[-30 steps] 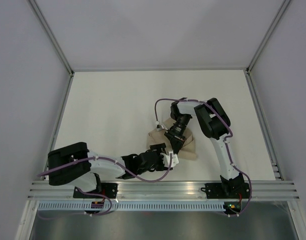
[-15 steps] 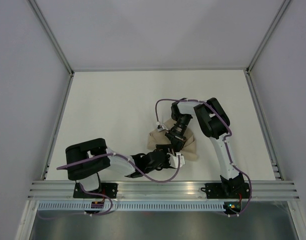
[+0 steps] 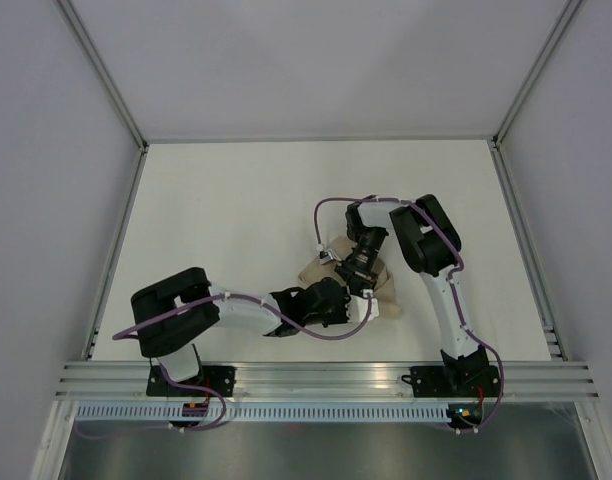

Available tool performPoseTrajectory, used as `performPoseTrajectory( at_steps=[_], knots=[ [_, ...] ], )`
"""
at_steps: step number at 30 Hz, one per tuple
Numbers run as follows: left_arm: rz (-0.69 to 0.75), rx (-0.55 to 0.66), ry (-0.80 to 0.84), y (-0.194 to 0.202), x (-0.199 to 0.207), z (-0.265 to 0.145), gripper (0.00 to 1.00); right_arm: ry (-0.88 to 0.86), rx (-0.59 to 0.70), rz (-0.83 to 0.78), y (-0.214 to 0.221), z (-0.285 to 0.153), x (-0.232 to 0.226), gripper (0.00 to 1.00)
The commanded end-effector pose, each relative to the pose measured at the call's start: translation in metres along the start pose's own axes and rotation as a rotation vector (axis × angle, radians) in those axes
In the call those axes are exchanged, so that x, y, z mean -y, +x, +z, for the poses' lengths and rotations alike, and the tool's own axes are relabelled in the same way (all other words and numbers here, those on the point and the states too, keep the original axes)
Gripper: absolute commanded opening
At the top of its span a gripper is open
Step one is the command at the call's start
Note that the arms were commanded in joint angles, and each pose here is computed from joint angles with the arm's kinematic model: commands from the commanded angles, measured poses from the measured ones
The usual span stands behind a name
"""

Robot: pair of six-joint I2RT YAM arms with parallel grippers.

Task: Fold the napkin, place the utensils inside, and roll it up
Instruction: Roll the napkin with the utensil

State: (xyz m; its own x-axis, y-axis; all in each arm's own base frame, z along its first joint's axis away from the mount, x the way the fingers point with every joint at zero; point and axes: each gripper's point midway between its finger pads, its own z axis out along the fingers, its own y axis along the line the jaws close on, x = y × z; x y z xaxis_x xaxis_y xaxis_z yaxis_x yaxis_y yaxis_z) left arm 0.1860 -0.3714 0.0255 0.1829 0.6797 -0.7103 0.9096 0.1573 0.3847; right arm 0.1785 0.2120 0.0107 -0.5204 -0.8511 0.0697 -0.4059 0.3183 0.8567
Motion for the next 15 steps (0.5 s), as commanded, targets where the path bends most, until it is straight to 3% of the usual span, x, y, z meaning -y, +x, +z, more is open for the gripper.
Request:
performPoseTrajectory(
  at_steps=[1, 9, 15],
  knots=[
    [-0.145, -0.088, 0.156, 0.026, 0.031, 0.002, 0.02, 0.276, -0.055, -0.188, -0.008, 0.002, 0.088, 0.17],
    [-0.228, -0.108, 0.28, 0.038, 0.048, -0.001, 0.02, 0.297, 0.099, -0.241, -0.028, -0.032, 0.058, 0.42],
    [-0.255, -0.11, 0.314, 0.044, 0.054, 0.0, 0.02, 0.32, 0.307, -0.3, -0.043, -0.084, 0.027, 0.48]
  ],
)
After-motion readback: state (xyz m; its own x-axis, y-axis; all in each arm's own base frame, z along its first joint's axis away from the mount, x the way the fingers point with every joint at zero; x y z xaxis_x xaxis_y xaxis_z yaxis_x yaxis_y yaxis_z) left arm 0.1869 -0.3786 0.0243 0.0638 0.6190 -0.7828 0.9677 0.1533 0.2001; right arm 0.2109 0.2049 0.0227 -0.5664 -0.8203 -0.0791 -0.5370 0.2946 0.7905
